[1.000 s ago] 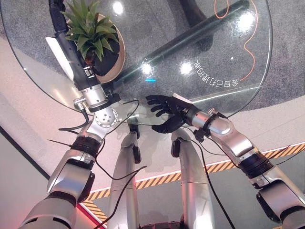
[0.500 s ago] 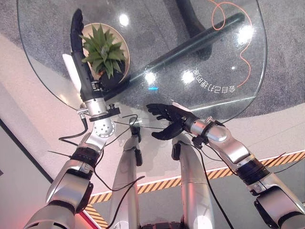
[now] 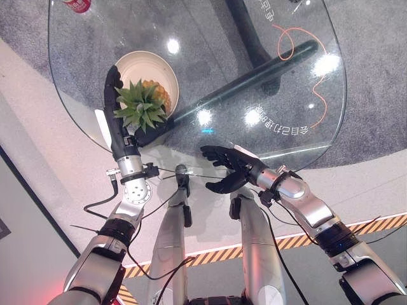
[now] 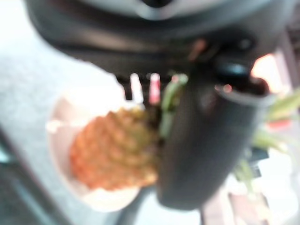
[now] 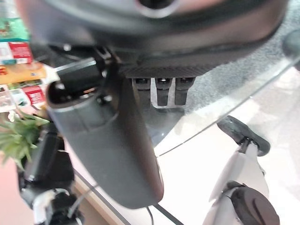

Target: Pick up the fruit to the plate

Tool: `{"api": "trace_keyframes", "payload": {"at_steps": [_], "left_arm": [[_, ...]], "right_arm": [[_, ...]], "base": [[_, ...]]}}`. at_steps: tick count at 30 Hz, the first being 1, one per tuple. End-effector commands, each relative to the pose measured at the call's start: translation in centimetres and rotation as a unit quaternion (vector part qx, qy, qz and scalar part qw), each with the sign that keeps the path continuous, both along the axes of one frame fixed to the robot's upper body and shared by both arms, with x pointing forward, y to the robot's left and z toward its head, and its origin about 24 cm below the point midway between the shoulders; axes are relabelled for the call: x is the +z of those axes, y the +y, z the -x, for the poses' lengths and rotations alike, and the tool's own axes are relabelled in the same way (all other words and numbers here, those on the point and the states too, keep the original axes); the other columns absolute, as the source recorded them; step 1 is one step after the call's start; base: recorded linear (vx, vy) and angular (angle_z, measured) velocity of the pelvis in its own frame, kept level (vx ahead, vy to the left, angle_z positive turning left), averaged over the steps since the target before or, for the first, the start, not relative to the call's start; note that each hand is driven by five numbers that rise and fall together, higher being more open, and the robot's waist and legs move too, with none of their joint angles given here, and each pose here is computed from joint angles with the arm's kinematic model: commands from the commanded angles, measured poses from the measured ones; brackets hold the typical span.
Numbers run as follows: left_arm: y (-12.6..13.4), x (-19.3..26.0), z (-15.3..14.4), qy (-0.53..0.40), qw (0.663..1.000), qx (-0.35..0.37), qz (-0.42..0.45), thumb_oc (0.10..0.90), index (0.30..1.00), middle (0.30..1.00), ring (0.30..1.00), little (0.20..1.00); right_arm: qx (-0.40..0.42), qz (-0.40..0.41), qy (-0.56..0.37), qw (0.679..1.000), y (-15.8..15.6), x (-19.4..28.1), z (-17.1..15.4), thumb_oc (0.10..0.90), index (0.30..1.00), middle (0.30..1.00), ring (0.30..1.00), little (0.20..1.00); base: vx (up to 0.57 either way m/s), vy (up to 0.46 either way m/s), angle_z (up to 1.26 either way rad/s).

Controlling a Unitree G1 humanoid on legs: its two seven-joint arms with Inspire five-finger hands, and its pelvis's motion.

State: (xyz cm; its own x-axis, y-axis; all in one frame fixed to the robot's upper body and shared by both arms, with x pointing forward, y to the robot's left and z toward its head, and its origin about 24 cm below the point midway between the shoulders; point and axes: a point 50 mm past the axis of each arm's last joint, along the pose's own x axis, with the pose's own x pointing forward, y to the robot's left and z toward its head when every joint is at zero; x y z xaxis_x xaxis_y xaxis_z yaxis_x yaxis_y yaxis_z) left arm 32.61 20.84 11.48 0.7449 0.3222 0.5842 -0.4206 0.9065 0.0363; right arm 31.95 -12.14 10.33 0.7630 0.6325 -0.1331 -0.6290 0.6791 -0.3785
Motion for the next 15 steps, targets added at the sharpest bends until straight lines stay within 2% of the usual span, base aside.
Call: {"api": "trace_keyframes", "payload": {"at_steps": [1,15], "left_arm": [[0.6,1.9,0.8,-0.066,0.997,-0.005,0.046,0.8,0.9,0.9,0.9,0.9],[1.5,-1.1,1.7,0.016,0.999,-0.031,0.035,0.8,0.9,0.9,0.9,0.9]], "right_arm": [[0.053,-0.038,-0.054,0.996,1.1,1.7,1.8,0.8,0.9,0.9,0.9,0.9],[0.042,-0.04,-0.05,0.997,0.1,1.1,2.3,0.8,0.9,0.9,0.9,0.9]], "base": [[0.01,-0.029,0.03],[0.01,-0.016,0.04]]}}
